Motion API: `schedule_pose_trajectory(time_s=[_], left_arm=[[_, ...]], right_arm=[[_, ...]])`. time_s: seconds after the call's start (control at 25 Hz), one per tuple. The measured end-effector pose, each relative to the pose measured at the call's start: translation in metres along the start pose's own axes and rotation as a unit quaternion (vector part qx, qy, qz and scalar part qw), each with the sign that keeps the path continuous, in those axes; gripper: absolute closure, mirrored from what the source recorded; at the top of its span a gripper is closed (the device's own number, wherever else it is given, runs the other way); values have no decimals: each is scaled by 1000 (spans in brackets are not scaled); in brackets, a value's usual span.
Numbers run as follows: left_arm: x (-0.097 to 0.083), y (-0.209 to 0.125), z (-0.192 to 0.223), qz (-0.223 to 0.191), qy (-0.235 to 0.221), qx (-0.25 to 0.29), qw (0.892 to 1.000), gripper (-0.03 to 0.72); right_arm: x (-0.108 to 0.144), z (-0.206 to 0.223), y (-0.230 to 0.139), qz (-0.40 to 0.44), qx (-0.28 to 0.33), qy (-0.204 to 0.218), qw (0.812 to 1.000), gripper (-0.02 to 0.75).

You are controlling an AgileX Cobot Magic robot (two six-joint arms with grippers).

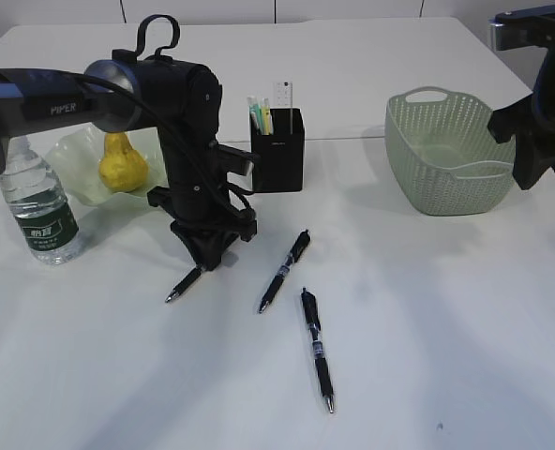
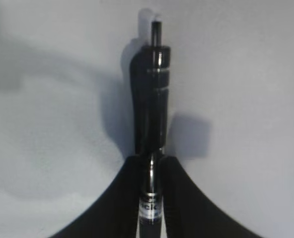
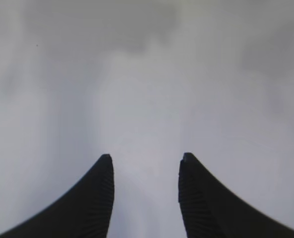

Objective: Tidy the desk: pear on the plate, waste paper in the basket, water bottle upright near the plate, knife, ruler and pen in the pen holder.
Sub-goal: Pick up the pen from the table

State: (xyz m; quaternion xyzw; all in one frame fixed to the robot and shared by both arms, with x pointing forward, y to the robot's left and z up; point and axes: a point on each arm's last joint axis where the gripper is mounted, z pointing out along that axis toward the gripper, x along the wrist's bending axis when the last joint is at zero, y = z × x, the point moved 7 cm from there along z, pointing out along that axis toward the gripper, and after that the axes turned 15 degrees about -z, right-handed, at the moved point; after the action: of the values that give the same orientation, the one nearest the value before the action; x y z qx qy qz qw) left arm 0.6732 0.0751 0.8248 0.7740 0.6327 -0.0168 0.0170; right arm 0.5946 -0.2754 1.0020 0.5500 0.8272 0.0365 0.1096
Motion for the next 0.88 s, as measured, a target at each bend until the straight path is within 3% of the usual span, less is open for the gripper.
schedule_pose_trajectory(time_s=[0.52, 0.88], left_arm=[[0, 2, -5, 5, 1, -8, 1000, 626], [-3, 11, -73, 10, -11, -84, 996, 626]], right_arm=[[0, 0, 0, 0, 0, 0, 1000, 386], [0, 0, 0, 0, 0, 0, 1000, 386]])
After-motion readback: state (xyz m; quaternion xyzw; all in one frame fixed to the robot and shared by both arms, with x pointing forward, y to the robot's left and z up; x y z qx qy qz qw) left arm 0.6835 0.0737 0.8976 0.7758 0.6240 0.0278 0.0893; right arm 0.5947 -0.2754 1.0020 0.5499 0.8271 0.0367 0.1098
